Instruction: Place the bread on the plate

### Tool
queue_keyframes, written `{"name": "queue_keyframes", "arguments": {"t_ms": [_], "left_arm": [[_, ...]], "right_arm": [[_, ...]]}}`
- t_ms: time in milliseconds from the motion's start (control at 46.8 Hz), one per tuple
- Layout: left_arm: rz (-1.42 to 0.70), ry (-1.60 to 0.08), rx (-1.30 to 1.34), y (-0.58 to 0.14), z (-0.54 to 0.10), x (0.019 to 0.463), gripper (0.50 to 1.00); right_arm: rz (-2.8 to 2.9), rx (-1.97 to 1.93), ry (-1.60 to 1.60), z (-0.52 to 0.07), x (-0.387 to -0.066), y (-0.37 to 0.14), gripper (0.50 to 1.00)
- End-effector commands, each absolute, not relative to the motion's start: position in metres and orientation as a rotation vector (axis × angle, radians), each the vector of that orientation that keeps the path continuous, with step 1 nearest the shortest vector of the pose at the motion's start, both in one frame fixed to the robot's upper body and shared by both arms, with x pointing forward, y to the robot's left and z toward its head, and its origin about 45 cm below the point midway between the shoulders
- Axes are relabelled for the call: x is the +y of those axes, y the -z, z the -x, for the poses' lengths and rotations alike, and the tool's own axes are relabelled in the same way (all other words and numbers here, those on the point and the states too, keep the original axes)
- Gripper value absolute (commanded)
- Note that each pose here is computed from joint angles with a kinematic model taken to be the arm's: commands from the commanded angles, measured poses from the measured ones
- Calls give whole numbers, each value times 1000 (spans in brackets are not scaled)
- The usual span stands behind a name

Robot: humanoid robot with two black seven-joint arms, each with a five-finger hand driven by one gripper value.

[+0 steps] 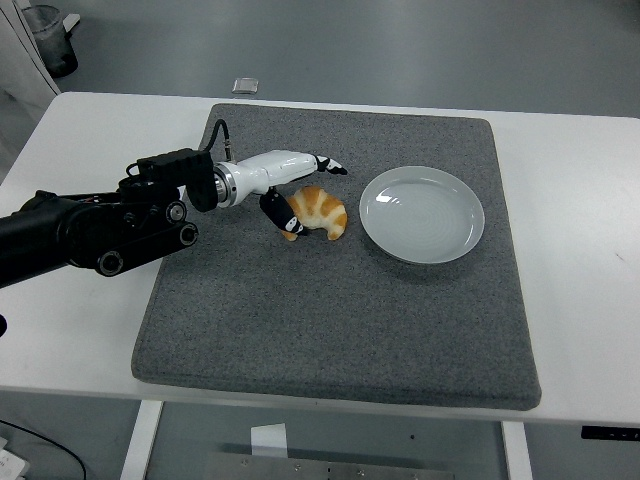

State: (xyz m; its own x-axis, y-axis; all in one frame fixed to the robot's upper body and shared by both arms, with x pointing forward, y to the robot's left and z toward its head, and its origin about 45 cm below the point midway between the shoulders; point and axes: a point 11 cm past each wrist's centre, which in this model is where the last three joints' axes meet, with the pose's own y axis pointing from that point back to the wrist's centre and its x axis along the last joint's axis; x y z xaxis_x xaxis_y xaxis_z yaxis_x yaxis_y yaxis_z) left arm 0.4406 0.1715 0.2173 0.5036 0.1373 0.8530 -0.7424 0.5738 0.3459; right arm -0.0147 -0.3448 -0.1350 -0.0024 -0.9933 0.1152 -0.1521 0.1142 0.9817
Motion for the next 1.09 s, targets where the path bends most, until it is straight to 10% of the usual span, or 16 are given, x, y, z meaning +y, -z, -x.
{"name": "queue_keyframes", "arguments": {"t_ms": [0,769,1068], "left_arm": [[-786,-610,-886,-215,-441,168,971],[-796,-595,-879,-206,-439,168,934],[-803,-575,-872,-204,-437,168,746]], "right_arm": [[-1236,-1368,1042,15,-345,135,932],[-1236,-1366,1042,15,-345,135,932],[-1236,-1368,1042,15,-345,135,932]]}}
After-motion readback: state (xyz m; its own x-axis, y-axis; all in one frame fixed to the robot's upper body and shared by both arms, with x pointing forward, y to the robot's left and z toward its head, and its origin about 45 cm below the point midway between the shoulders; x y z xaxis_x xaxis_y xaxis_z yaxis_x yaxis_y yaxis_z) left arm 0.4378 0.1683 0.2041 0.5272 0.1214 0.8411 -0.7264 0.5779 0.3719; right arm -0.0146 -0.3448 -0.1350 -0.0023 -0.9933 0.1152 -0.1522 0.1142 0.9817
